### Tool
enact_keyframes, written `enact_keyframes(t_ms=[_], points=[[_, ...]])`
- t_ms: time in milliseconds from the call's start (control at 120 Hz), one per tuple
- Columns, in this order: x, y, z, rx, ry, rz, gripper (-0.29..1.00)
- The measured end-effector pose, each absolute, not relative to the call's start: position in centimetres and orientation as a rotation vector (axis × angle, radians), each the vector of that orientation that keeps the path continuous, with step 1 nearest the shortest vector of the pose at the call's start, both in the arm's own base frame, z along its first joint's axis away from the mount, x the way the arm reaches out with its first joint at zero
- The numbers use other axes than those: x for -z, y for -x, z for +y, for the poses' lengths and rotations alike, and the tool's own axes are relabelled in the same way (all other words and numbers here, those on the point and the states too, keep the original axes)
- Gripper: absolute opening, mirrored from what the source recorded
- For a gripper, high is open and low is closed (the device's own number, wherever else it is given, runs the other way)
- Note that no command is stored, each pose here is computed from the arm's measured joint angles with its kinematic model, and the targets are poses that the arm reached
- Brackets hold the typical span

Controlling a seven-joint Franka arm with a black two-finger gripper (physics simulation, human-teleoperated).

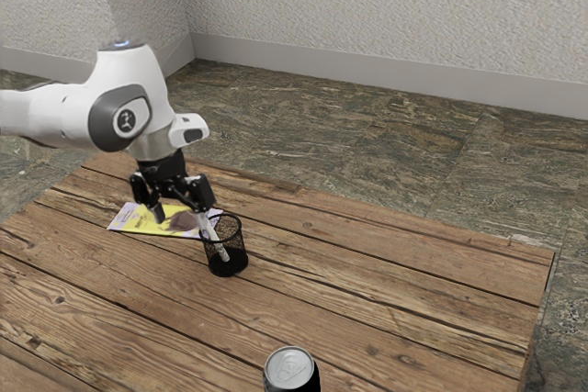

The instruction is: Take the marker out of the pen holder and place it to the left of the pen holder.

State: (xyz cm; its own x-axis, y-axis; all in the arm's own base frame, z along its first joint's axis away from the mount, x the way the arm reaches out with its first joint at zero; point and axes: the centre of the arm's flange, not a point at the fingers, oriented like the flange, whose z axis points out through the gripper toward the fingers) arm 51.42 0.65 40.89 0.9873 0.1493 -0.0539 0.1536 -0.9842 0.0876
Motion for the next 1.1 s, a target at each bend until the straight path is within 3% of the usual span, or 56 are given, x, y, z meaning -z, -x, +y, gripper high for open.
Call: enact_keyframes(t_ms=[708,1042,1100], points=[[-35.3,-57.9,4.1,0.039,-3.013,-0.027,0.70],[-35.4,-58.8,4.9,0.001,-2.997,-0.147,0.70],[-35.4,-58.8,5.0,-0.001,-2.995,-0.162,0.65]])
